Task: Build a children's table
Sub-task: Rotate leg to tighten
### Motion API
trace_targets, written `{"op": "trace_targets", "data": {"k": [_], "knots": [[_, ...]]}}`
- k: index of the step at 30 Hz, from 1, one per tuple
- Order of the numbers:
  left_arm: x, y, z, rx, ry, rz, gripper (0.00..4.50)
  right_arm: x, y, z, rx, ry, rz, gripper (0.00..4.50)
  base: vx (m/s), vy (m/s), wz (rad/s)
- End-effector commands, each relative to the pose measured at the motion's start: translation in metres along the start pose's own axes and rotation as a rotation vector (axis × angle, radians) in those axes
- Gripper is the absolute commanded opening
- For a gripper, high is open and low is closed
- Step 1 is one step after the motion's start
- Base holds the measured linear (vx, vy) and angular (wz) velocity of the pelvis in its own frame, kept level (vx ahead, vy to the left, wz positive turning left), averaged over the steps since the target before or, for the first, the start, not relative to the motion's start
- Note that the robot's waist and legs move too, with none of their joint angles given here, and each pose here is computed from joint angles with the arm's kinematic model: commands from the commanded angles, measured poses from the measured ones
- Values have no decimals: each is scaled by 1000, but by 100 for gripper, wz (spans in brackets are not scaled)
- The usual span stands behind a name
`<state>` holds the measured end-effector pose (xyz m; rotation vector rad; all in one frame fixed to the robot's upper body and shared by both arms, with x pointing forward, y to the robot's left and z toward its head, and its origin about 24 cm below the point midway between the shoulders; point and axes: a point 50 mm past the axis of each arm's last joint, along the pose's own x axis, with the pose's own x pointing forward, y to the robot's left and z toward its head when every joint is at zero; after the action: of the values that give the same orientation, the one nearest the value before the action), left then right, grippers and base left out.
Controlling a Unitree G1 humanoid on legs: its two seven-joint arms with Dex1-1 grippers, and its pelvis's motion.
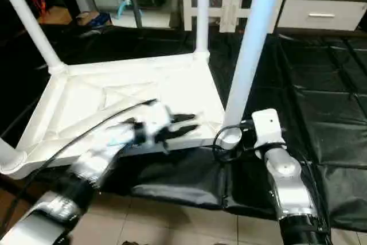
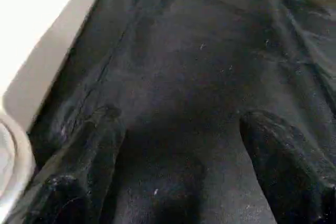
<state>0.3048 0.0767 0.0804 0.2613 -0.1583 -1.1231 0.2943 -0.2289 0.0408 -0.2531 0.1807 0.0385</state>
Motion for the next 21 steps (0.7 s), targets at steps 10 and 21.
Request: {"op": "trace_targets", "data": {"k": [10, 21], "knots": [[-96, -18, 18, -91, -30, 514, 218, -29, -22, 42, 125, -309, 12, 381, 0, 0, 0], [-157, -61, 16, -101, 75, 1025, 263, -71, 1, 42, 262, -400, 242, 441, 0, 0, 0]]}}
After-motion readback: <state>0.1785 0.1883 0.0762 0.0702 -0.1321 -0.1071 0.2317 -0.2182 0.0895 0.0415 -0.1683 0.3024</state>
